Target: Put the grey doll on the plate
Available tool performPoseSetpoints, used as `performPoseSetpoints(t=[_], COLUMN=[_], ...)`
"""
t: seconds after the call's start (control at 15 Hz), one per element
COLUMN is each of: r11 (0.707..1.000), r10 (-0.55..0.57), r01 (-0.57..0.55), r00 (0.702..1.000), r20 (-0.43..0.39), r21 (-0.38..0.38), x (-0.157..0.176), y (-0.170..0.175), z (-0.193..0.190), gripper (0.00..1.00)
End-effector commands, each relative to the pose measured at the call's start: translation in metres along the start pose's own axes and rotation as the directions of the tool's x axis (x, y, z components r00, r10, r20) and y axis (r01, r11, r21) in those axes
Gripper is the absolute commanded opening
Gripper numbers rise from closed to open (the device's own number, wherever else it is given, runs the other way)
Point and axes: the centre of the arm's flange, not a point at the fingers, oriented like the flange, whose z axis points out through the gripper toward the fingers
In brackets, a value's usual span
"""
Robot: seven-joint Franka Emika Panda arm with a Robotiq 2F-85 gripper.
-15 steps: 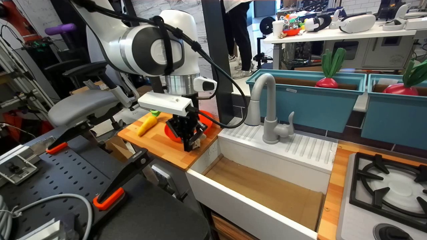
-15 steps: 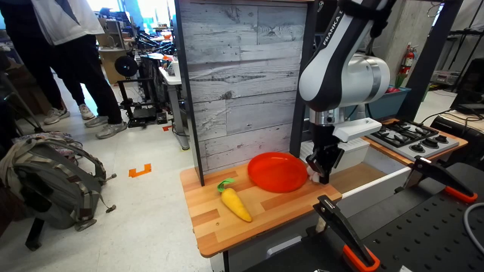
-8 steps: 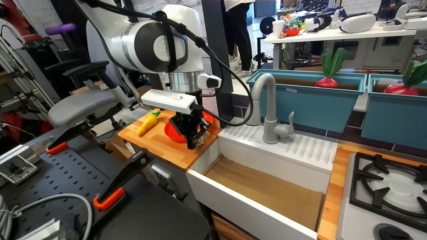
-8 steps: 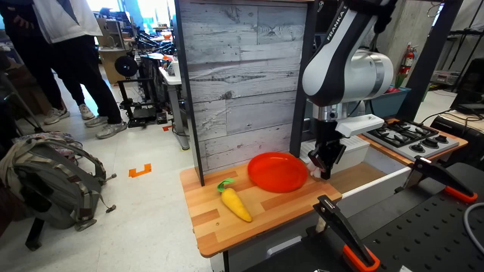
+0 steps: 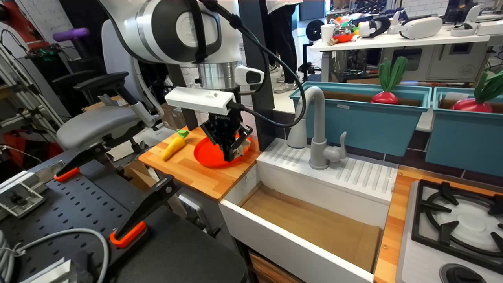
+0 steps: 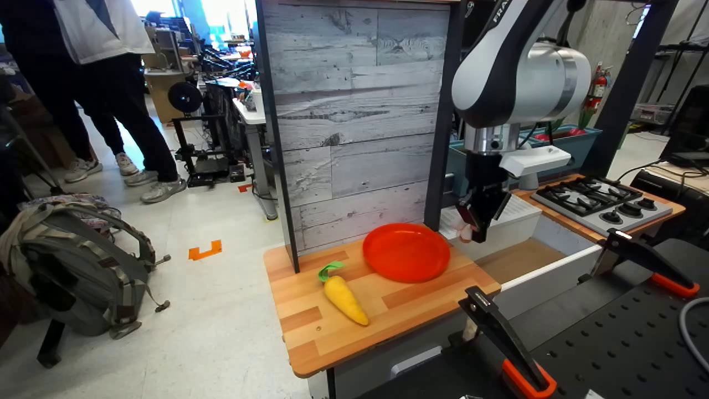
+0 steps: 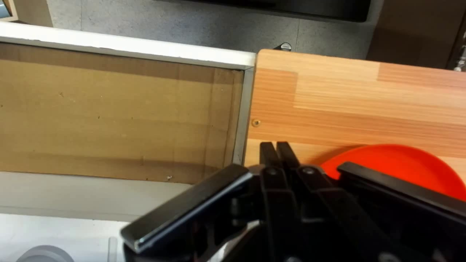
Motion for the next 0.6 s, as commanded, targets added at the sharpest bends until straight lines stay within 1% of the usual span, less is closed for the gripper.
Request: performPoseSetpoints(t=[0.0,0.27,0.53], r11=[0.998,0.995,0.990], r10=[-0.058,-0.101,-0.141], r01=[0.058,0.101,0.141], r00=[0.998,0.995,0.989], r20=[-0.003,-0.002,0.045], r21=[0.008,0.004,0.004], x=[-0.002,0.018,0.036], y=[-0.022,-0.051,-0.076], z=[-0.017,-0.014,-0.006], gripper=[0.01,0.01,0.01])
